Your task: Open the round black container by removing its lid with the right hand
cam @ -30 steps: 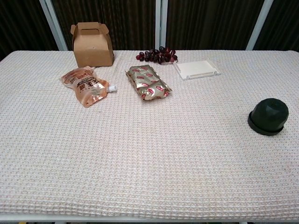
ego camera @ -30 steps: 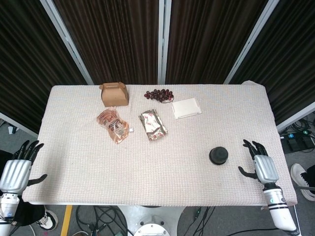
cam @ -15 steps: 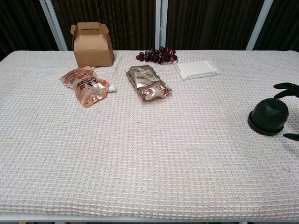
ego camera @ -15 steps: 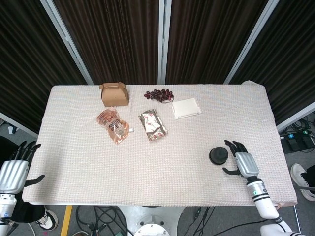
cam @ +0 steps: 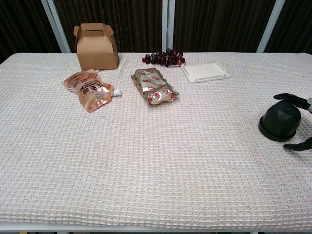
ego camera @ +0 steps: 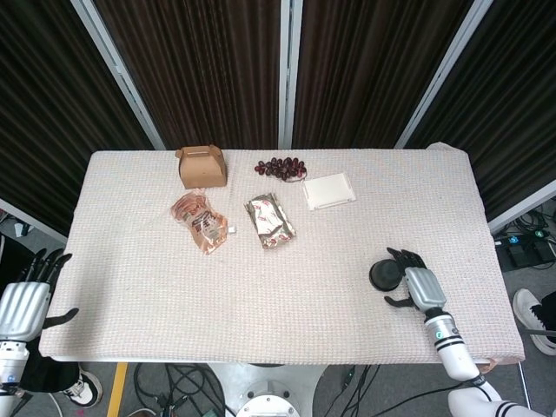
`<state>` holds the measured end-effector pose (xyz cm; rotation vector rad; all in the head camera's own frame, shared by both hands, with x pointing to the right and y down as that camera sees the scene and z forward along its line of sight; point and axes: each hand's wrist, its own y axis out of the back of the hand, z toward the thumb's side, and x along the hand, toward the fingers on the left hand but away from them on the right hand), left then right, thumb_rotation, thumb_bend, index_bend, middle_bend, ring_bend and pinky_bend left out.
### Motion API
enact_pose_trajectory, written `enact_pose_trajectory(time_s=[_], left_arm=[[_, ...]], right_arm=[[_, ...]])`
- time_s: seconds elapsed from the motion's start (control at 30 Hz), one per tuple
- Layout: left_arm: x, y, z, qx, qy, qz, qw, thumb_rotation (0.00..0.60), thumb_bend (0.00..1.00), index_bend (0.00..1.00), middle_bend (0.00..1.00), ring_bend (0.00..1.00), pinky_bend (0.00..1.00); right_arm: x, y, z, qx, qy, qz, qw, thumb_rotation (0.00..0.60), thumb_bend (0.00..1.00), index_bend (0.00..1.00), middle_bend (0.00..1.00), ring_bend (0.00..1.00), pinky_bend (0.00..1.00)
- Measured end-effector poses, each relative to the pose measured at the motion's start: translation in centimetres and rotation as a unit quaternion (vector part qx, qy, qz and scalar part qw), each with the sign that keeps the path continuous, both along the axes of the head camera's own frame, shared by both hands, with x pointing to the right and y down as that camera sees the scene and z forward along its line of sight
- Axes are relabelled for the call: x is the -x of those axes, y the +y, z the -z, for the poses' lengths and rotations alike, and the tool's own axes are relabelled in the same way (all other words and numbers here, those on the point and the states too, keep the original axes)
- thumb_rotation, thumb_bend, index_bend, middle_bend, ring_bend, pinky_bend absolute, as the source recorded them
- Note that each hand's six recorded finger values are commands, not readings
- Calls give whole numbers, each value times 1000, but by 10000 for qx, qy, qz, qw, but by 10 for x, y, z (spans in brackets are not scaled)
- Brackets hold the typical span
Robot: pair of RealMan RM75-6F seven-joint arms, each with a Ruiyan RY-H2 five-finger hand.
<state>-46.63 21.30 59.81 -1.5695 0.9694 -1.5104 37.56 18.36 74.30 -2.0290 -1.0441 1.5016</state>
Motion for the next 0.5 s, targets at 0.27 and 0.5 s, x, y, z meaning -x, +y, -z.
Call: enact_pose_trajectory(time_s=[0.27,0.5], left_arm=[[-1,-1,-1,14,23,-20,10000,600,21,111,67,0,225],[0,-1,-2,30,19,-13,10000,600,21,111,67,0,225]], right_arm=[[2,-5,0,-56,-160,-114,9998,600,73,0,157,0,0],[1,-7,-2,-57,-106,-145,9998,600,92,0,172,0,0]])
